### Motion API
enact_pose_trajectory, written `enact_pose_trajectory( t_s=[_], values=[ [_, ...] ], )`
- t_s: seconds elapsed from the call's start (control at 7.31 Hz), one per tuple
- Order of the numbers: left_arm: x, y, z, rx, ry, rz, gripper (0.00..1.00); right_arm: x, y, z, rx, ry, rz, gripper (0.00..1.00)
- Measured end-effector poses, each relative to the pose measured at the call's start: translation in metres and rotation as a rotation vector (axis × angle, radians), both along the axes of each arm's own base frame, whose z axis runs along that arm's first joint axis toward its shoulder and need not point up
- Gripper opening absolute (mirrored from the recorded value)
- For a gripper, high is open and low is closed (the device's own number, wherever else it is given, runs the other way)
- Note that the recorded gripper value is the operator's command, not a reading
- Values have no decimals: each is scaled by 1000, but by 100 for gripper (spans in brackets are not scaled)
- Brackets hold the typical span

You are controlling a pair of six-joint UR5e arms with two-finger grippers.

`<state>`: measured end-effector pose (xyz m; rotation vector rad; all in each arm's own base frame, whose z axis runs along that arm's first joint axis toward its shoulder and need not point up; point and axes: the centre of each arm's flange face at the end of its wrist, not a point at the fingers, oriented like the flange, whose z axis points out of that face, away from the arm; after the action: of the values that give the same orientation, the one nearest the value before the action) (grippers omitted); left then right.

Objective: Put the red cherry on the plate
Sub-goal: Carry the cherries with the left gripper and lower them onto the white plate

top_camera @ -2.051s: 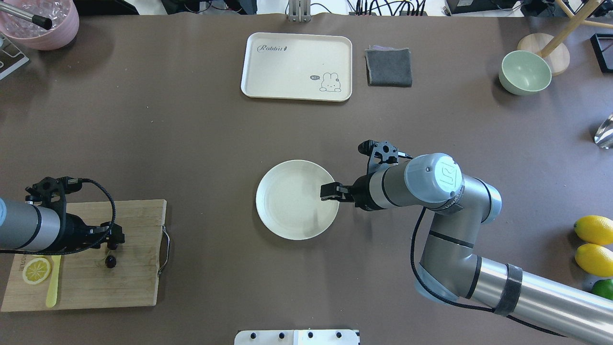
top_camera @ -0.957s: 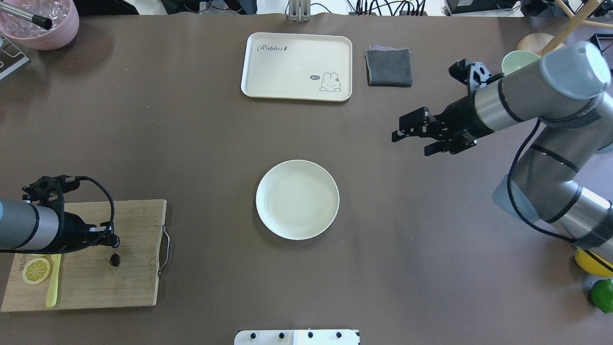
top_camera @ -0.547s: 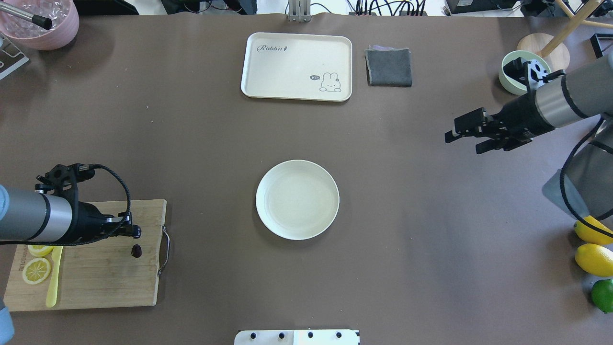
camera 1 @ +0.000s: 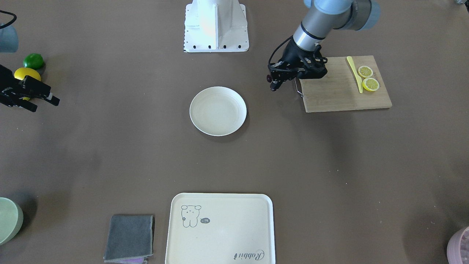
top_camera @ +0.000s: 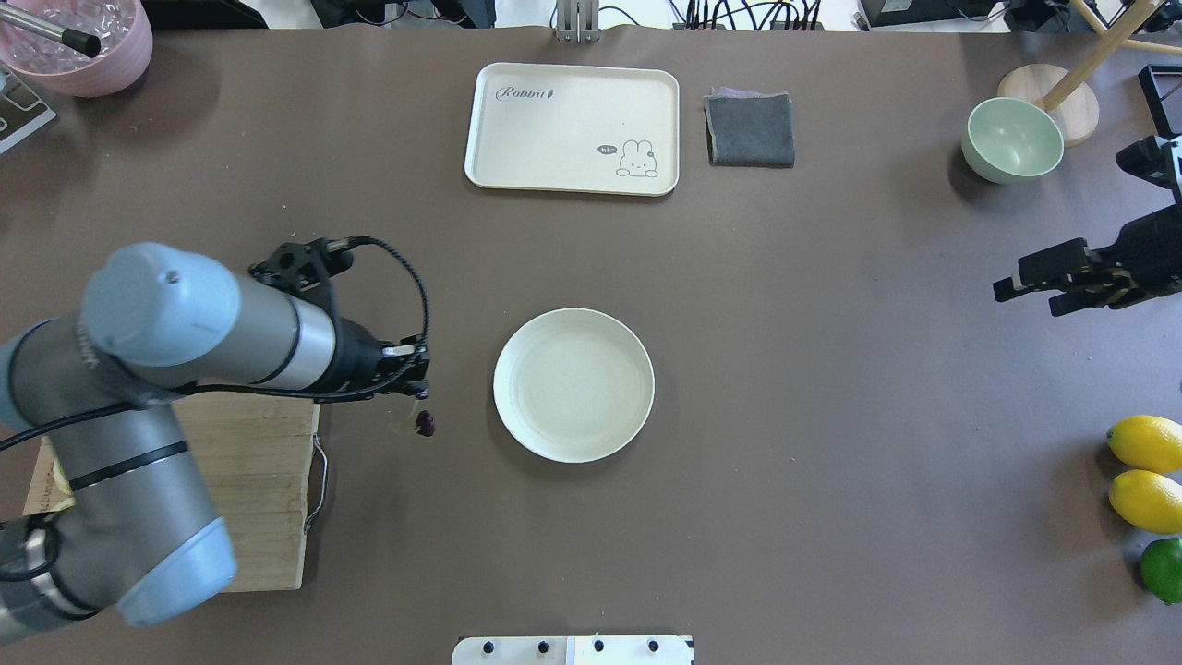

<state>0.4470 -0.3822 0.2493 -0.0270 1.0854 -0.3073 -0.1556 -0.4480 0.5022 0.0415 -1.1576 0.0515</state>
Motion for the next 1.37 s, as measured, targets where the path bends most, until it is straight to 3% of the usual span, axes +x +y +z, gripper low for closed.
enact_pose_trajectory(
  t_s=[0.27,0.68,0.82,0.96,1.09,1.23,1.37],
  values=[
    [70,-10,-42,3,-26,-42,0,24,16,29,23,30,-6,100],
    [130,-13,-61,26,-31,-50,0,40,27,48,27,50,-3,100],
    [142,-12,-59,41,-25,-63,9,42,29,51,21,53,-1,100],
    [148,-12,-58,53,-20,-76,56,42,30,54,18,56,-2,100],
    [151,-13,-57,60,-17,-81,78,43,30,55,15,58,-1,100],
    [152,-13,-58,64,-14,-82,97,44,30,56,13,59,1,100],
    [151,-12,-59,68,-13,-80,97,44,30,56,13,59,3,100]
  ],
)
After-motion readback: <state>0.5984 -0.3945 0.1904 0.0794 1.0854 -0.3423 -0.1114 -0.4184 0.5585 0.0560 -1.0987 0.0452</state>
